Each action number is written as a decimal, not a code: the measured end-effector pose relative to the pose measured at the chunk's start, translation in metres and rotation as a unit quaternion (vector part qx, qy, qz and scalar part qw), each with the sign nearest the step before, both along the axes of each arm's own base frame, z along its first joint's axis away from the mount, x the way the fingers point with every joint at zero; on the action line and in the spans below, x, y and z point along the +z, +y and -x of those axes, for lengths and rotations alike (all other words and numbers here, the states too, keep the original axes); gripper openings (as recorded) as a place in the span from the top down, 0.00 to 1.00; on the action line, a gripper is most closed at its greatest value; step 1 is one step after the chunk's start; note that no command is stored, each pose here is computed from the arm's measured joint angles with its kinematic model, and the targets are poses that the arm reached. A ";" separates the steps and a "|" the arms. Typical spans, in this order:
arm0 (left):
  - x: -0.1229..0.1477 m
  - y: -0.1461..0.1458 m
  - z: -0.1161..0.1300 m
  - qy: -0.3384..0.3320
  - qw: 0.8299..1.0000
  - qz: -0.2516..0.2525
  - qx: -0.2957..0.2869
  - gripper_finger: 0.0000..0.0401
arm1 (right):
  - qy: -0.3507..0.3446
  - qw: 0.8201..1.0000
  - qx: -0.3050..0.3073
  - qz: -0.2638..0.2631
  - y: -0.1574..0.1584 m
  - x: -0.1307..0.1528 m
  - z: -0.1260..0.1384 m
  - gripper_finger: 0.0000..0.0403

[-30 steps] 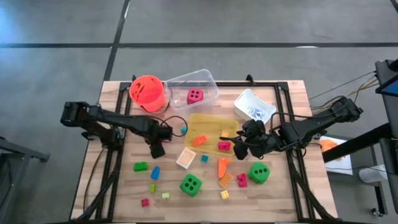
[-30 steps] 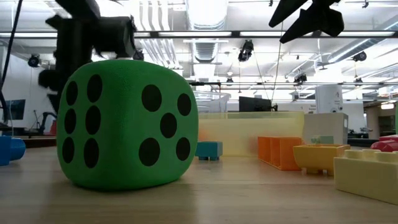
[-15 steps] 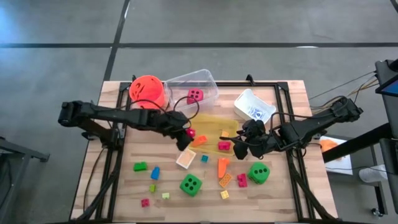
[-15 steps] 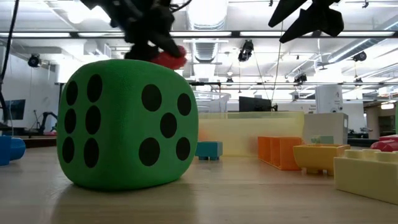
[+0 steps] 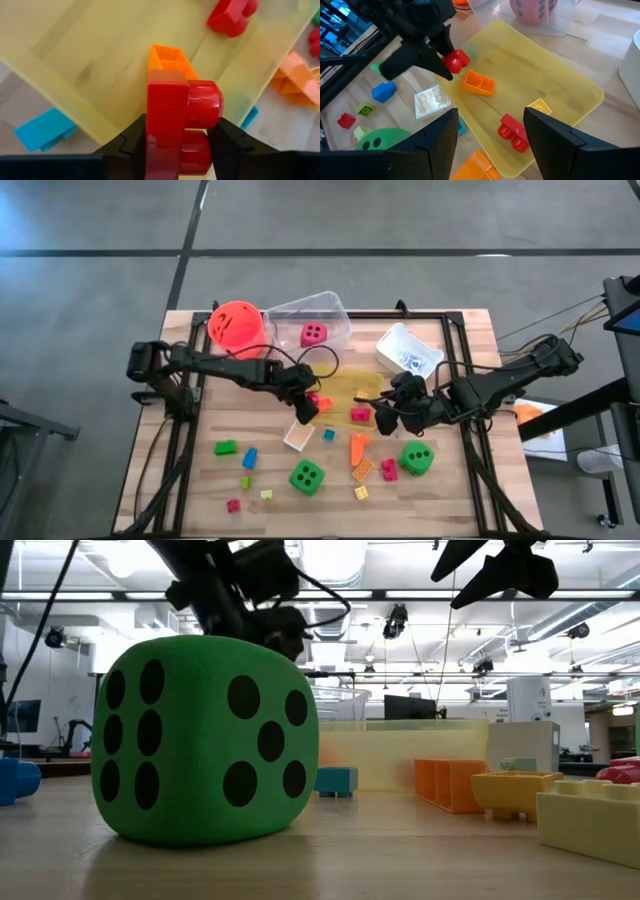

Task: Pick & Place Toys
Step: Put the red game piece into the yellow bin

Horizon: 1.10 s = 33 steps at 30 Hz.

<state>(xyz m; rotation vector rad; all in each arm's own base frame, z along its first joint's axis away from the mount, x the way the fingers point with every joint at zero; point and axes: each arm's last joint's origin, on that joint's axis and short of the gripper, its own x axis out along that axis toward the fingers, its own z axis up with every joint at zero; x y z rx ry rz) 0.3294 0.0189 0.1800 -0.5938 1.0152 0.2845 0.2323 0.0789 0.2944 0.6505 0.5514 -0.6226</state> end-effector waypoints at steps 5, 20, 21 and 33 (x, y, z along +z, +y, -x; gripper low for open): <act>-0.005 0.000 -0.001 0.007 1.000 -0.003 -0.007 0.63 | -0.001 1.000 -0.001 -0.002 0.000 0.000 0.000 0.45; -0.005 -0.001 0.000 0.011 1.000 -0.003 -0.012 0.63 | 0.001 1.000 0.001 0.001 0.000 0.000 0.000 0.45; -0.005 -0.001 0.000 0.011 1.000 -0.003 -0.013 0.63 | 0.001 1.000 0.001 0.001 0.000 0.000 0.000 0.45; -0.005 -0.002 0.000 0.012 1.000 -0.006 -0.025 0.63 | 0.001 1.000 0.002 0.001 0.000 0.000 0.000 0.45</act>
